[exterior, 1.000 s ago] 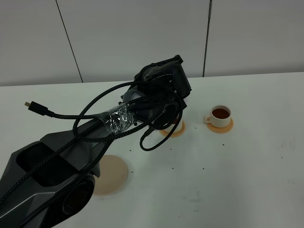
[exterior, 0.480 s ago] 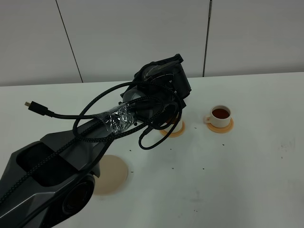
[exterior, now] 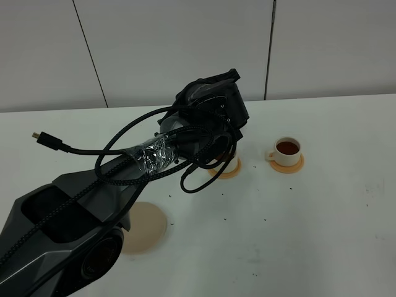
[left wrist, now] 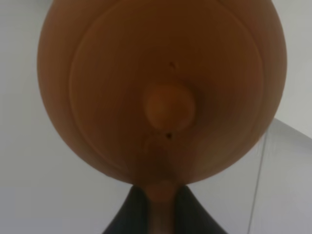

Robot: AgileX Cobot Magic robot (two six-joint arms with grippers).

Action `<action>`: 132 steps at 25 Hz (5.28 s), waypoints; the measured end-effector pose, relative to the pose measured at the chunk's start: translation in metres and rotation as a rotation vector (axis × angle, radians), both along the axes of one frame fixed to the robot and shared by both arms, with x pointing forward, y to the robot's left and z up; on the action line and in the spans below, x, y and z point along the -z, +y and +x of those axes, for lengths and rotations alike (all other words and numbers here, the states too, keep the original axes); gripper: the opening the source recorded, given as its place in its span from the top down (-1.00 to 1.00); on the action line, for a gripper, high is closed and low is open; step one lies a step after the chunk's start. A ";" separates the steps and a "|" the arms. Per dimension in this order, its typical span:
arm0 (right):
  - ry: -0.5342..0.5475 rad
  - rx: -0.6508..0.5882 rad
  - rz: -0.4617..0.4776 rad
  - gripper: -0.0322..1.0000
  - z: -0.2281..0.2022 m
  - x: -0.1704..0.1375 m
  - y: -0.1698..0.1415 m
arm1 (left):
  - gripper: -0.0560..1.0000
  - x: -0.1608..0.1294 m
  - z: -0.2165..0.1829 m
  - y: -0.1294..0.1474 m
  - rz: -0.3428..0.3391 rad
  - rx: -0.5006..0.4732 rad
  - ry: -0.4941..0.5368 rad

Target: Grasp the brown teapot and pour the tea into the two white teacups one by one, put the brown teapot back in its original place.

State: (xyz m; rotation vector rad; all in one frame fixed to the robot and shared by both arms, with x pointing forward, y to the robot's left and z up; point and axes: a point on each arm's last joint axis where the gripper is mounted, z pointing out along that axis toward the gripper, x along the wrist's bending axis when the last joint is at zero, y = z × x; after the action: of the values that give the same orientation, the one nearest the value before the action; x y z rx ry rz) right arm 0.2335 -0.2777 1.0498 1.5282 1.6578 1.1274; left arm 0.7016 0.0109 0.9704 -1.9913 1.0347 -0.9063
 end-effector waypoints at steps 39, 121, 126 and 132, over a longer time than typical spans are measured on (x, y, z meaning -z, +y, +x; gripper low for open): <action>0.000 0.000 0.000 0.47 0.000 0.000 0.000 | 0.56 -0.003 0.000 -0.004 0.040 0.043 -0.021; 0.000 0.000 0.000 0.47 0.000 0.000 0.000 | 0.56 -0.004 -0.006 -0.017 0.113 0.127 -0.021; 0.000 0.000 0.000 0.47 0.000 0.000 0.000 | 0.56 -0.004 -0.006 -0.017 0.109 0.125 -0.016; 0.000 0.000 0.000 0.47 0.000 0.000 0.000 | 0.56 -0.003 -0.007 -0.015 0.129 0.115 -0.005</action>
State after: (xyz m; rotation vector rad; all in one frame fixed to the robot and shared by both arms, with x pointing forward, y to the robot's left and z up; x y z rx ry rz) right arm 0.2335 -0.2777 1.0498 1.5283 1.6578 1.1275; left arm 0.6945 -0.0040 0.9737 -1.8375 1.1855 -0.8808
